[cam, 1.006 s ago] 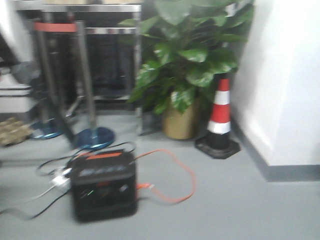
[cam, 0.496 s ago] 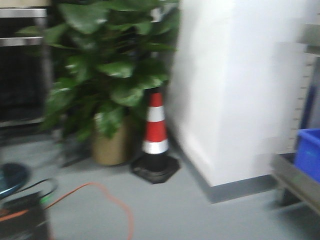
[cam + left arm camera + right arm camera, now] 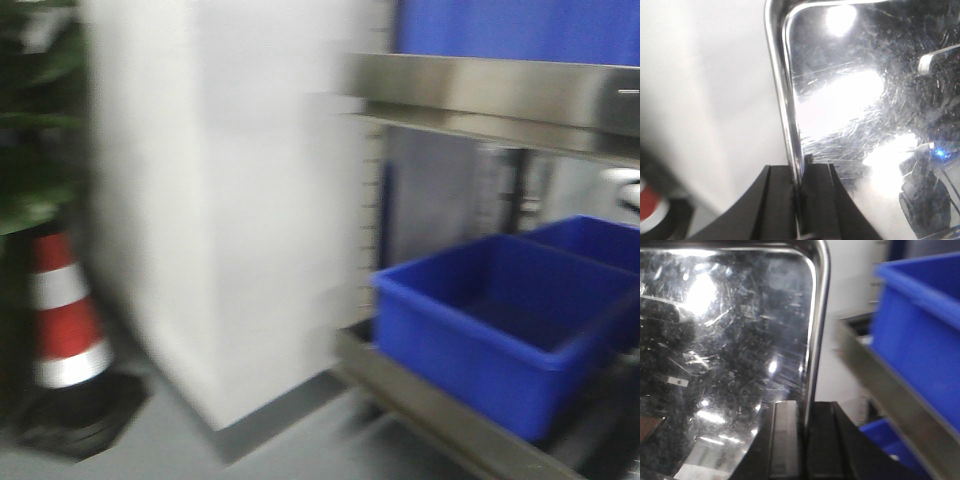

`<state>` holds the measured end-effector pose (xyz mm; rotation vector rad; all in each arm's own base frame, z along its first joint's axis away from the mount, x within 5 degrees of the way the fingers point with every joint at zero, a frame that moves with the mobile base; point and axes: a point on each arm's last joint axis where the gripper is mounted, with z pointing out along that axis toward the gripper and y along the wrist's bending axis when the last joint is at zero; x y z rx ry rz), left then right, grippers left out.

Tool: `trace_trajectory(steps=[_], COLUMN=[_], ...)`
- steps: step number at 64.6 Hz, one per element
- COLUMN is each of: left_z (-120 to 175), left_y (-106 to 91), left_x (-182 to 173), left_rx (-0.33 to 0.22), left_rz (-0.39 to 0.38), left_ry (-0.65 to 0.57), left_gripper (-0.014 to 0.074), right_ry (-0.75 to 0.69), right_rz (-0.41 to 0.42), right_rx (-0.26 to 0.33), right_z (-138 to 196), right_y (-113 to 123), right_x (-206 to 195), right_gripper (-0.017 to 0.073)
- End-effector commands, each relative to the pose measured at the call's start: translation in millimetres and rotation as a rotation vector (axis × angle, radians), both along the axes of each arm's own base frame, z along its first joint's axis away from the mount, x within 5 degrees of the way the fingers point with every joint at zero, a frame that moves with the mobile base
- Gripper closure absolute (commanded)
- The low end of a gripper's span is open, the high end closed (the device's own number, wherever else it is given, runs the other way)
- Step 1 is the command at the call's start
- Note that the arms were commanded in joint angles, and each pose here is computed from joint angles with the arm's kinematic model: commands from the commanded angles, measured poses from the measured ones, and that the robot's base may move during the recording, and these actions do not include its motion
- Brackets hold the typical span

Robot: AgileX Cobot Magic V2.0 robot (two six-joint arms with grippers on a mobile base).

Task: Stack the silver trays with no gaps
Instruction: 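Drive past the plant and cone to the other blue-bin shelf, then raise the held tray with both grippers above the upper shelf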

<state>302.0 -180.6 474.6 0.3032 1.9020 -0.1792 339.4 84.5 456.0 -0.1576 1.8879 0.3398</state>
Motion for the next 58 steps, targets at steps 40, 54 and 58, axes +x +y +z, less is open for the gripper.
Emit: trace_trajectory(steps=[40,54,58], left_z=[9.0,9.0,9.0], left_y=[3.7,3.7,3.7], left_x=[-1.3,-1.3,-1.3], left_rx=[0.005,0.005,0.005], left_rz=[-0.002,-0.002,-0.002], left_ry=[-0.057,-0.057,-0.057], left_gripper=[0.0601,0.0601,0.0601], right_ry=[-0.074,-0.074,-0.074], right_rz=[-0.012,-0.012,-0.012], right_rx=[-0.017,-0.017,-0.017], right_z=[12.0,12.0,12.0], right_y=[-3.4,-3.4,-3.4], right_x=[-3.2,-3.2,-3.2], right_gripper=[0.0638,0.0638,0.0638])
